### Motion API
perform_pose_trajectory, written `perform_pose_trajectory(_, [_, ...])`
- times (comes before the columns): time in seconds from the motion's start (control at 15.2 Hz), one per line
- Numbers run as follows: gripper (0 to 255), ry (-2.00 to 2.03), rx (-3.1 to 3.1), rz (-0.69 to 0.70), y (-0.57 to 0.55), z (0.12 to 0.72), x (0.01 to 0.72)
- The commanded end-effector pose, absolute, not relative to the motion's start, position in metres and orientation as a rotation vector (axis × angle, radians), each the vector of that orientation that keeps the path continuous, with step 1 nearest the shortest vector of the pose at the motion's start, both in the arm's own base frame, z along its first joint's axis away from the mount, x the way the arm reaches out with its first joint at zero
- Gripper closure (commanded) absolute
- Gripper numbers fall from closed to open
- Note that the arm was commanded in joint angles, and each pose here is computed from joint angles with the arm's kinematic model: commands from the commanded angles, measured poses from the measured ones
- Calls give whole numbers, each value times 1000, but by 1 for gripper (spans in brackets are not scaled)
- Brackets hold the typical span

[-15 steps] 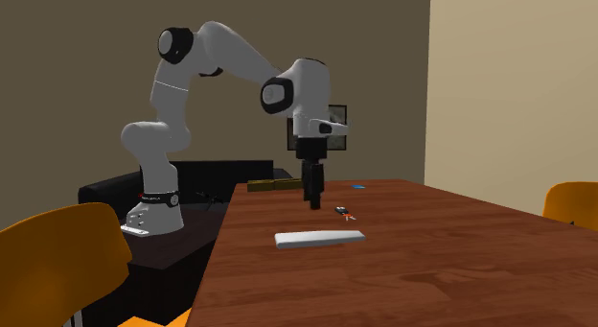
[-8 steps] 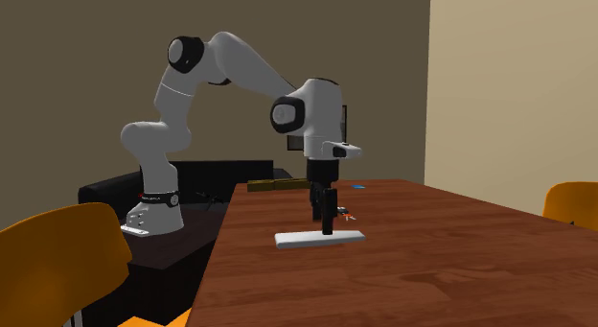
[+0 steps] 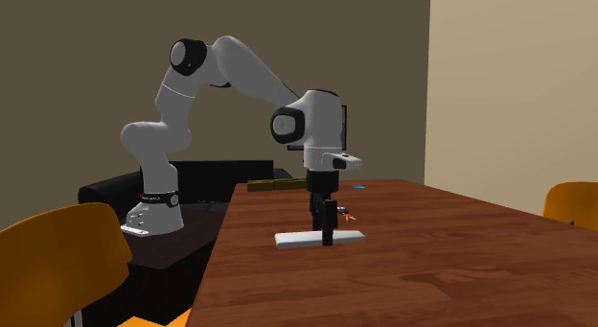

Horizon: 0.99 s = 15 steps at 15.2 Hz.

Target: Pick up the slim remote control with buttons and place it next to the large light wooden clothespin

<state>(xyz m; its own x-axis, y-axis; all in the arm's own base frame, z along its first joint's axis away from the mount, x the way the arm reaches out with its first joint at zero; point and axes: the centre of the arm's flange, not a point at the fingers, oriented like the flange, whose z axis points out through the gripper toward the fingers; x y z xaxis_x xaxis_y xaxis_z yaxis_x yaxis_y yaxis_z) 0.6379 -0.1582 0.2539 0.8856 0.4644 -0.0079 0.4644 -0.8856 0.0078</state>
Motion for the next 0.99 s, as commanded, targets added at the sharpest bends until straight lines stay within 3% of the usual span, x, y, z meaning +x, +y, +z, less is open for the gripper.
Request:
perform_pose_trajectory(0.0, [0, 749, 3041, -9, -158, 254, 638])
perform_pose_trajectory(0.13, [0, 749, 3041, -9, -158, 254, 638])
perform_pose_trajectory(0.2, [255, 749, 3041, -9, -158, 254, 638])
perform_pose_trajectory(0.92, [255, 749, 3041, -9, -158, 264, 638])
